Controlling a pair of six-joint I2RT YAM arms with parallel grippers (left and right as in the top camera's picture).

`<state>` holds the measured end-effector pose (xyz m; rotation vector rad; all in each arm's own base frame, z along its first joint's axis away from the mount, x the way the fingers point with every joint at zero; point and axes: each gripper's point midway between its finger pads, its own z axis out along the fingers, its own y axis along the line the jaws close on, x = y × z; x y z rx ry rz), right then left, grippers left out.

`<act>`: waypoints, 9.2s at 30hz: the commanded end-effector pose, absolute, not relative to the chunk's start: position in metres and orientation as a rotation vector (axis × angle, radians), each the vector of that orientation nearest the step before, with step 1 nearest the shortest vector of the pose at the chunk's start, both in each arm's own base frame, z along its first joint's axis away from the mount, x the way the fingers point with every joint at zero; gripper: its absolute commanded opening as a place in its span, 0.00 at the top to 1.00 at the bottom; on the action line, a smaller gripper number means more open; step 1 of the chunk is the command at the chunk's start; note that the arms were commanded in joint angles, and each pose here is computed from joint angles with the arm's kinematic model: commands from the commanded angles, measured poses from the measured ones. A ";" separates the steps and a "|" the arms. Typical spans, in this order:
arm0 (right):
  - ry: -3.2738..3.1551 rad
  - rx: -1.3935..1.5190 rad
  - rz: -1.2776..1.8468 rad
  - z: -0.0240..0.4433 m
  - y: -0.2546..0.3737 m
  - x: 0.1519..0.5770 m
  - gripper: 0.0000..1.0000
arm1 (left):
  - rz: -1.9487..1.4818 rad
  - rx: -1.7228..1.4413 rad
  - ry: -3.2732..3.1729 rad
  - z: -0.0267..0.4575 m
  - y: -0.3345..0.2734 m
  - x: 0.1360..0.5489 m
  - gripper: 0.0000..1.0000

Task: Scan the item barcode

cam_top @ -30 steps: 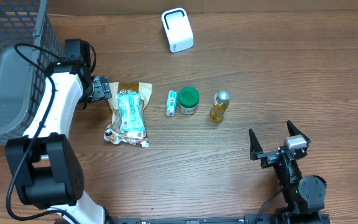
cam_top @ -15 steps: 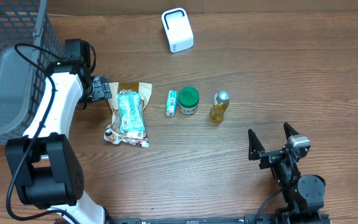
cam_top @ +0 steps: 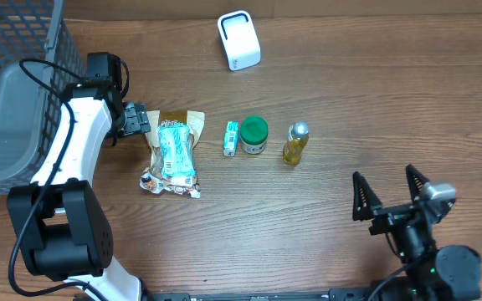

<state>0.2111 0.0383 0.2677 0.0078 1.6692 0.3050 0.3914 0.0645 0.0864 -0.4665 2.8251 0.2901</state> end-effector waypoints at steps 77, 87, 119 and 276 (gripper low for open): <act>2.642 0.081 0.548 0.193 0.089 0.314 0.00 | 0.317 -0.466 2.813 0.089 0.069 0.393 0.01; 2.606 0.072 0.550 0.197 0.090 0.322 0.00 | 0.317 -0.466 2.813 0.089 0.069 0.393 0.01; 2.606 0.072 0.550 0.197 0.090 0.322 0.00 | 0.317 -0.466 2.813 0.089 0.069 0.393 0.00; 2.771 0.173 0.172 0.108 0.155 0.372 0.37 | 0.317 -0.466 2.813 0.089 0.069 0.393 0.00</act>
